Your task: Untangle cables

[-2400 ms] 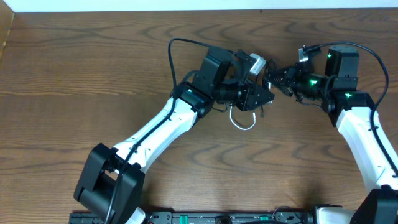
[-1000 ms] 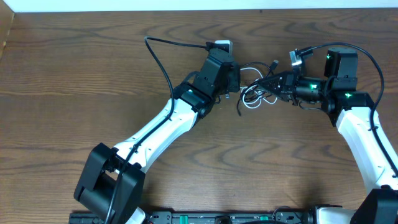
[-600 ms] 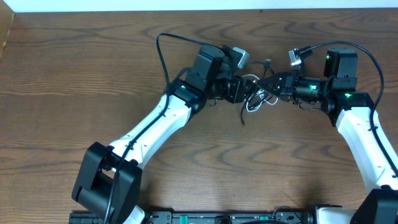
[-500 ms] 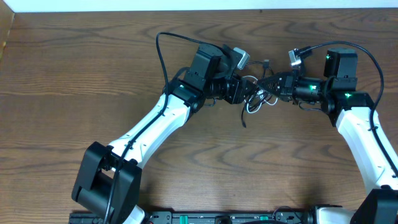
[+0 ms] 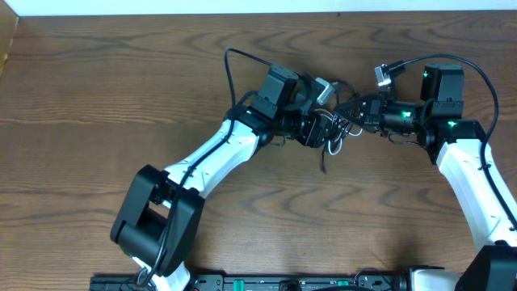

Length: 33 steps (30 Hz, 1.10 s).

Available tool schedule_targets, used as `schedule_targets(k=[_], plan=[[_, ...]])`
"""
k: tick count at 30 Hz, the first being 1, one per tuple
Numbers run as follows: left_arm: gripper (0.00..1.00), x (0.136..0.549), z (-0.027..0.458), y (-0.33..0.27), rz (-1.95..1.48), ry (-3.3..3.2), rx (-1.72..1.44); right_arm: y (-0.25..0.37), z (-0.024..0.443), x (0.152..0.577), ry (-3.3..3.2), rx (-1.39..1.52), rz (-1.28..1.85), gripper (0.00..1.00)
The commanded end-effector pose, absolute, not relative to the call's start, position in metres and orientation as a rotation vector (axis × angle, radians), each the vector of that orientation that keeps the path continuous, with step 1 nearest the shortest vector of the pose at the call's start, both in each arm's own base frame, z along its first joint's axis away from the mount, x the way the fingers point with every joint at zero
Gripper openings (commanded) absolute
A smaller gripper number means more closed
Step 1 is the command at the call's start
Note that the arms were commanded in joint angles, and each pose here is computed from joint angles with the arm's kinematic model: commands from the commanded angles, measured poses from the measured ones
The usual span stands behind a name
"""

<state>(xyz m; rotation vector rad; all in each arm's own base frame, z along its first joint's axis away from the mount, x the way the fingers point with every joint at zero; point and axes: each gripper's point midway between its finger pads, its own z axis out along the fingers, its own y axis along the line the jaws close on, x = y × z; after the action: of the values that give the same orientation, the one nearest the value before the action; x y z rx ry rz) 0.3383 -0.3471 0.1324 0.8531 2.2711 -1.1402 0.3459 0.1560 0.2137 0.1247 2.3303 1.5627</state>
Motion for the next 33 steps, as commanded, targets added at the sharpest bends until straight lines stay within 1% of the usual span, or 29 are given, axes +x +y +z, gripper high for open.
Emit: schedule_targets(k=[1,4,5,6,7,8,10,11,14,18,19,20,23,26,30,31,33], plan=[[0.63,0.329,0.123,-0.356,-1.204,2.275,0.907,0.159,0.217,0.344,2.318,0.081,1.564,0.01],[0.63,0.318,0.097,-0.365,-1.235,2.329,0.938,0.159,0.216,0.345,2.319,0.081,1.554,0.01],[0.6,0.317,0.094,-0.367,-1.237,2.335,0.941,0.158,0.216,0.345,2.318,0.076,1.551,0.01],[0.54,0.317,0.089,-0.367,-1.237,2.343,0.941,0.158,0.216,0.345,2.318,0.073,1.546,0.01],[0.46,0.317,0.089,-0.367,-1.234,2.343,0.94,0.158,0.216,0.345,2.318,0.071,1.543,0.01],[0.32,0.32,0.088,-0.366,-1.224,2.344,0.933,0.157,0.213,0.345,2.324,0.077,1.529,0.01],[0.14,0.327,0.092,-0.362,-1.217,2.33,0.915,0.152,0.205,0.347,2.358,0.128,1.48,0.01],[0.09,0.332,0.094,-0.359,-1.214,2.326,0.896,0.149,0.2,0.348,2.378,0.16,1.446,0.01],[0.07,0.347,0.105,-0.345,-1.213,2.332,0.807,0.128,0.175,0.354,2.464,0.315,1.248,0.01],[0.07,0.364,0.126,-0.322,-1.189,2.315,0.725,0.076,0.141,0.362,2.539,0.553,0.881,0.01],[0.07,0.367,0.129,-0.317,-1.176,2.316,0.709,0.069,0.137,0.362,2.543,0.588,0.838,0.01],[0.07,0.373,0.133,-0.306,-1.127,2.328,0.67,0.042,0.127,0.361,2.549,0.705,0.69,0.01],[0.07,0.381,0.142,-0.285,-1.032,2.354,0.602,0.0,0.115,0.356,2.54,0.837,0.467,0.01],[0.08,0.379,0.16,-0.271,-0.997,2.345,0.579,-0.048,0.108,0.345,2.507,0.984,0.228,0.01],[0.08,0.37,0.198,-0.264,-0.989,2.273,0.586,-0.082,0.105,0.334,2.473,1.092,0.114,0.01],[0.08,0.366,0.219,-0.262,-0.988,2.224,0.595,-0.085,0.105,0.334,2.473,1.093,0.132,0.01],[0.07,0.358,0.239,-0.263,-1.003,2.174,0.609,-0.073,0.108,0.34,2.505,0.978,0.243,0.04]])
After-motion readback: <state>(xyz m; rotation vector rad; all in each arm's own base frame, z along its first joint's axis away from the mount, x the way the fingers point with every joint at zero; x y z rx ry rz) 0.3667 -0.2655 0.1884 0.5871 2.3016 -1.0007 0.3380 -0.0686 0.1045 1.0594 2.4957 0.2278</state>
